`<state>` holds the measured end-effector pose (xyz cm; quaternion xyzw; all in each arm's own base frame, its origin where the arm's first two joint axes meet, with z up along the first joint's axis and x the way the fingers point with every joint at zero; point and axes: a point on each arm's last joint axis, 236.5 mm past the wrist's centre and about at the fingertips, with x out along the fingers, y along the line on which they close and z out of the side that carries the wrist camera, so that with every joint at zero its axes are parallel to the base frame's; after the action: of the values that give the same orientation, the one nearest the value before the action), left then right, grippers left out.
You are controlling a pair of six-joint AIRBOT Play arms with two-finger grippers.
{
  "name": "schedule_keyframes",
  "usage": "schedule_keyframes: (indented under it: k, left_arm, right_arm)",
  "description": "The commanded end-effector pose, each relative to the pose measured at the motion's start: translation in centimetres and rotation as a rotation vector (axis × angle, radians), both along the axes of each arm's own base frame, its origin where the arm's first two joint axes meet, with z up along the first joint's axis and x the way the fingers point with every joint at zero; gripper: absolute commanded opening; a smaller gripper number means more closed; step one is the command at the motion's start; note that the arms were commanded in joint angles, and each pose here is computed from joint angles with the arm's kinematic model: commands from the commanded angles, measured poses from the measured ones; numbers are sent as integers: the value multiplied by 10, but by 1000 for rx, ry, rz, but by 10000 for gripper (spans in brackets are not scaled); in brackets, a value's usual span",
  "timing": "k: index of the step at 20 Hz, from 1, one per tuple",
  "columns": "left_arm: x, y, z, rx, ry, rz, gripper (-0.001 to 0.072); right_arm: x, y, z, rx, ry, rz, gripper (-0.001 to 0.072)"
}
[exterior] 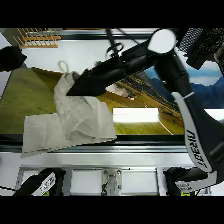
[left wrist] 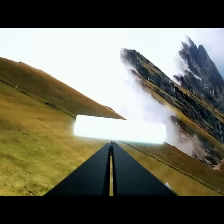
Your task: Fold the clothes and pants, and hang the long-sleeved shirts on hangers.
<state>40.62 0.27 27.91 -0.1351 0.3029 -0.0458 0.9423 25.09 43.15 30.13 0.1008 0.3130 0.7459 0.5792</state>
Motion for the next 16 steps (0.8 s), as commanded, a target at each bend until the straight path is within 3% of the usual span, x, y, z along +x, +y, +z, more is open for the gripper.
schedule_keyframes:
  k: [1, 8, 16]
  left_arm:
    - [-3, 16, 32, 17, -73, 40, 4]
    - [-10, 28, 86, 49, -190, 71, 4]
    - [0, 26, 93, 67, -132, 27, 4]
  right_arm:
    - [1, 51, -37, -33, 19, -25, 16]
    - [30, 120, -92, -78, -104, -223, 15]
    - [18, 181, -163, -106, -81, -265, 15]
